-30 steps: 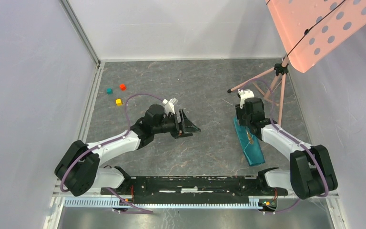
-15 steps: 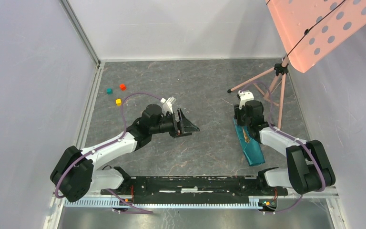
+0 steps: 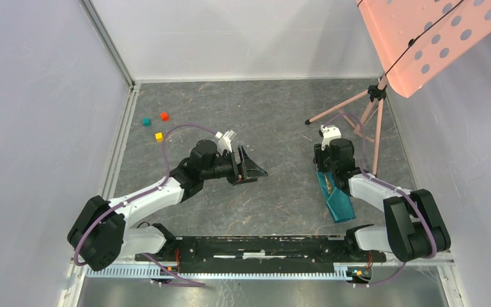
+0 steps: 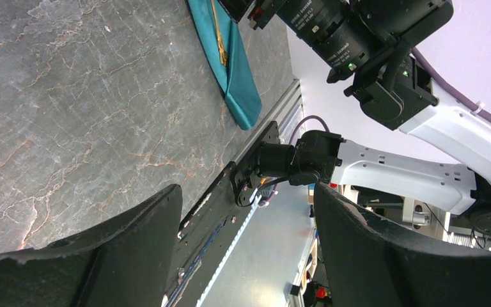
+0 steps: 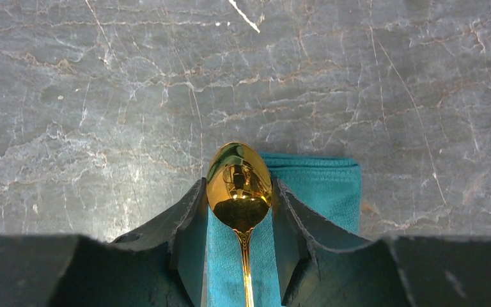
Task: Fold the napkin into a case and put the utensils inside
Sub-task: Insert the spoon into the folded napkin.
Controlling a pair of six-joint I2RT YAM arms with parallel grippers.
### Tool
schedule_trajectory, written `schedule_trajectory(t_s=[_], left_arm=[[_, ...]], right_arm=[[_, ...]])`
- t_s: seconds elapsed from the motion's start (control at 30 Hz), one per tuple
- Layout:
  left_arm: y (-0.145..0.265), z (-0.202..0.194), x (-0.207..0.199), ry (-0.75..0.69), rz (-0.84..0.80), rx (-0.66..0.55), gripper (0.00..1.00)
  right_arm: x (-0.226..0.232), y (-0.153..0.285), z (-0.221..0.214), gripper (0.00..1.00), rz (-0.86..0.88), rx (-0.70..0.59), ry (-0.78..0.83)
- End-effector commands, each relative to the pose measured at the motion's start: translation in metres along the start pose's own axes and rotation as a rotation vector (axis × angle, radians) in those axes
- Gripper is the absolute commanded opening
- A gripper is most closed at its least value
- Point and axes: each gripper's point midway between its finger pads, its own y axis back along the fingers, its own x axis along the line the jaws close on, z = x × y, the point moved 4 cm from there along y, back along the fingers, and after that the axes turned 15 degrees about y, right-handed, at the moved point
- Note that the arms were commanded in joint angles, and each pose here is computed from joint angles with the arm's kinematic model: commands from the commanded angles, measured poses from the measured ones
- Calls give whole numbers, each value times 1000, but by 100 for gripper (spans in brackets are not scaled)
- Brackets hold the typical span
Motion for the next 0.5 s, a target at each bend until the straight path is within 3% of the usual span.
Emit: schedule_trajectory(t_s=[0.0, 0.47], left_arm=[[2, 3, -14, -50, -42, -14, 82], [4, 1, -12, -46, -51, -14, 82]], right_arm=[[-3, 13, 4, 20, -20, -44, -30], [5, 28, -26, 20, -6, 47, -79]])
